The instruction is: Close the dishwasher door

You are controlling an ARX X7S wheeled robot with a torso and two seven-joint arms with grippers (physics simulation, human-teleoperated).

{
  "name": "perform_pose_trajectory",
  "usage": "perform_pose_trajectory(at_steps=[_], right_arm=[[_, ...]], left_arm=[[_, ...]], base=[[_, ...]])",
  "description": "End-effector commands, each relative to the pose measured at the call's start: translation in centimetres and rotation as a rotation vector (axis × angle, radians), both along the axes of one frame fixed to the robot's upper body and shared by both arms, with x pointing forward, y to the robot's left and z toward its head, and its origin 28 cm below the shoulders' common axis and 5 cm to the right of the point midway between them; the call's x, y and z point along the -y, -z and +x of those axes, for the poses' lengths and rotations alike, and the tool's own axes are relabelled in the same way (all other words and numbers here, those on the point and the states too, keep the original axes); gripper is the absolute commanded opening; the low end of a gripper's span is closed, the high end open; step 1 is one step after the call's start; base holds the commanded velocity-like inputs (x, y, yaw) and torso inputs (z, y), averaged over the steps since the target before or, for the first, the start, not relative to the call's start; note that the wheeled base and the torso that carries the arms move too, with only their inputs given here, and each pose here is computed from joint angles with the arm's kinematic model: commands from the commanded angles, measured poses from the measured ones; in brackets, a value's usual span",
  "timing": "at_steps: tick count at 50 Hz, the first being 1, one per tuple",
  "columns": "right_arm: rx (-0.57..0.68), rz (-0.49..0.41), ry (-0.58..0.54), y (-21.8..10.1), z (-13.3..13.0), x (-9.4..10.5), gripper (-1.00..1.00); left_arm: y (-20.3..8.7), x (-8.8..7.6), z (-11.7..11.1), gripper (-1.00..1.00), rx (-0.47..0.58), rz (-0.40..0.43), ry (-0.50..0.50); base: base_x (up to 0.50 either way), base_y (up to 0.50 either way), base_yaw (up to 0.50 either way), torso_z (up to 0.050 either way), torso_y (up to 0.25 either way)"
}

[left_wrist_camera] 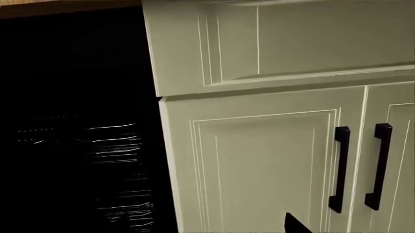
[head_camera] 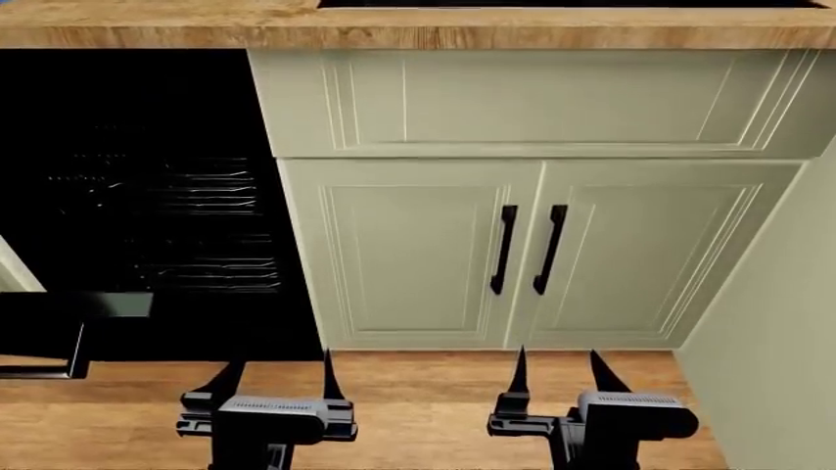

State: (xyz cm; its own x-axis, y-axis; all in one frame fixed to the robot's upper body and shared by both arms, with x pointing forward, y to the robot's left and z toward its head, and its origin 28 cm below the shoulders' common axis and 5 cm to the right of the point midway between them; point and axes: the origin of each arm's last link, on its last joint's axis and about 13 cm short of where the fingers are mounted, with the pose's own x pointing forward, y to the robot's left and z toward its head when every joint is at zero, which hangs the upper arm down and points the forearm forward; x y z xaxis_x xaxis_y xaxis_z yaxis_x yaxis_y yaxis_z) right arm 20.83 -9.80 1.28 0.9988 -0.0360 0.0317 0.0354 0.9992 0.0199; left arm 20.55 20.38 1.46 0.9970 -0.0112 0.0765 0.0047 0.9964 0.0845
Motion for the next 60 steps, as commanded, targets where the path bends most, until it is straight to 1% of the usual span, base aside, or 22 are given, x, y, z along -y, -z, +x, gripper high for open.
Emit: perform_pose_trajectory(at_steps=[1, 8, 19, 27, 43, 60], right_arm=[[0.009, -0.002, 0.005, -0.04, -0.11, 0.02, 1.00], [0.008, 0.000, 0.011, -0.03, -0.06, 0.05, 1.00], [0.008, 0.004, 0.019, 0.01, 0.01, 0.06, 1.00], [0.008, 0.004, 0.025, -0.04, 0.00, 0.08, 1.00], [0.009, 0.005, 0.024, -0.01, -0.01, 0.08, 1.00], [0.012, 0.010, 0.017, -0.04, -0.09, 0.08, 1.00]], left_arm=[[-0.09, 0.02, -0.09, 1.00, 0.013, -0.007, 0.009], [-0.21, 0.09, -0.23, 1.00, 0.038, -0.009, 0.033], [-0.24, 0.05, -0.35, 1.00, 0.052, -0.015, 0.042], [-0.32, 0.00, -0.41, 1.00, 0.059, -0.030, 0.035], [-0.27, -0.04, -0.30, 1.00, 0.060, -0.033, 0.016], [-0.24, -0.01, -0.36, 1.00, 0.077, -0.014, -0.001]], base=[[0.00, 0.00, 0.00, -0.050, 0.000], [0.00, 0.00, 0.00, -0.050, 0.000], [0.00, 0.00, 0.00, -0.050, 0.000], [0.00, 0.00, 0.00, -0.050, 0.000], [0.00, 0.00, 0.00, -0.050, 0.000], [0.00, 0.00, 0.00, -0.050, 0.000]])
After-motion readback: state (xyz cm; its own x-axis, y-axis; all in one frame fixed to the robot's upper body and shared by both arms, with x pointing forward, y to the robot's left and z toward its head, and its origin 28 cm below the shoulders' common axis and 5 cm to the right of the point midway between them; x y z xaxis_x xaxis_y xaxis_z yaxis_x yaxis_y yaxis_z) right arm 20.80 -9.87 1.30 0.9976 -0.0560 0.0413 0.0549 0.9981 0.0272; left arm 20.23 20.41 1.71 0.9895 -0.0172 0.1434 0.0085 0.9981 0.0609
